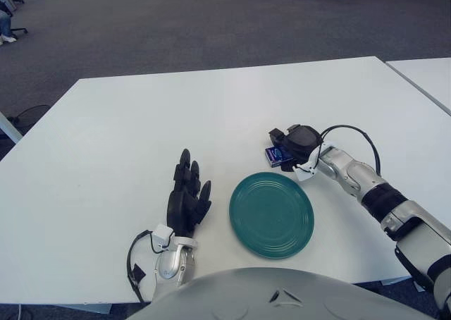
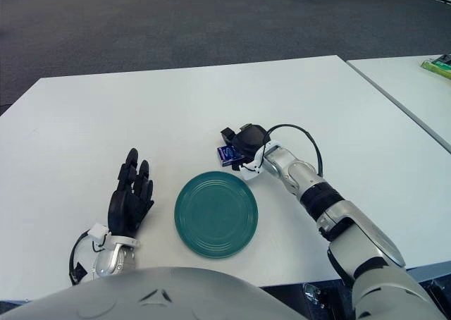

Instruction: Put the gum into the plate.

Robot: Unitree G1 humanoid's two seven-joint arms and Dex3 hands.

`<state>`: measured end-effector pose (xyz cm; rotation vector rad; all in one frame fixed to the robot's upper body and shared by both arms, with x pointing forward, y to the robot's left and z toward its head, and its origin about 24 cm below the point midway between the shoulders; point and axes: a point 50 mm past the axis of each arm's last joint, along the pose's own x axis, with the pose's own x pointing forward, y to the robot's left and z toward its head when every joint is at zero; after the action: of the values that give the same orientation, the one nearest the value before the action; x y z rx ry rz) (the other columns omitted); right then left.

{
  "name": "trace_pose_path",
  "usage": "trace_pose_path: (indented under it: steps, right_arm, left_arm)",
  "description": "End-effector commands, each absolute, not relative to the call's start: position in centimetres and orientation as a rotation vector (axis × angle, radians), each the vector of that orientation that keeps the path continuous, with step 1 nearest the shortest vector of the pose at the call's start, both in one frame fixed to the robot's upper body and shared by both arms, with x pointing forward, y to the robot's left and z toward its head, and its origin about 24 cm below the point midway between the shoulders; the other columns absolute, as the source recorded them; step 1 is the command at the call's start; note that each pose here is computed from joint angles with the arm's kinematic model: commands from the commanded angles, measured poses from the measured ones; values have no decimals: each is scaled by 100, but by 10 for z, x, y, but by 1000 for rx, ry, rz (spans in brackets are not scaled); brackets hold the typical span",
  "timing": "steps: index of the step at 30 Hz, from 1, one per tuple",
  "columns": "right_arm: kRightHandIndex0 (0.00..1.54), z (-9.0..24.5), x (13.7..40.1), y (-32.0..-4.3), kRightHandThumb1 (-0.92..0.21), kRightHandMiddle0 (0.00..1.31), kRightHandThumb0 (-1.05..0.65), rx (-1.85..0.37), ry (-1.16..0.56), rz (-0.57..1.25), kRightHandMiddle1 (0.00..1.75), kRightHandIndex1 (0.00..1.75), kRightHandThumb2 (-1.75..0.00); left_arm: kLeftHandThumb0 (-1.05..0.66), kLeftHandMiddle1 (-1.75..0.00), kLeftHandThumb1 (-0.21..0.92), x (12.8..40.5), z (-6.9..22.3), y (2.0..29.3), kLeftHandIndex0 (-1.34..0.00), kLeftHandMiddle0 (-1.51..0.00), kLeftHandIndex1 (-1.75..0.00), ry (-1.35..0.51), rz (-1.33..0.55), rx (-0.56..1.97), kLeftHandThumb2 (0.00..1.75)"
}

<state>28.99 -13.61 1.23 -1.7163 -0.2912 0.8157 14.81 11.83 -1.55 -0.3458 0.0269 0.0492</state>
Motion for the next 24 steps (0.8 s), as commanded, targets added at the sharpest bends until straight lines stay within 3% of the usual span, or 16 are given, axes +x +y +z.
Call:
trace_pose_path:
  steps: [1, 16, 24]
  right_arm:
    - [83, -39, 244, -155, -60, 40, -40, -1767, -101, 1088, 175, 175, -96]
    - [93, -18, 248, -152, -66, 36, -39, -1818, -198, 1126, 175, 175, -88]
    - [88, -28, 291, -146, -71, 33, -38, -1641, -48, 853, 175, 175, -81]
  left_arm:
    - [-88, 0, 92, 143, -42, 103, 0, 0, -3, 159, 102, -451, 25]
    - [-89, 0, 92, 145, -43, 105, 0, 0, -5, 153, 118, -468, 28]
    - [-90, 0, 92, 146, -44, 108, 0, 0, -5, 163, 115, -426, 36]
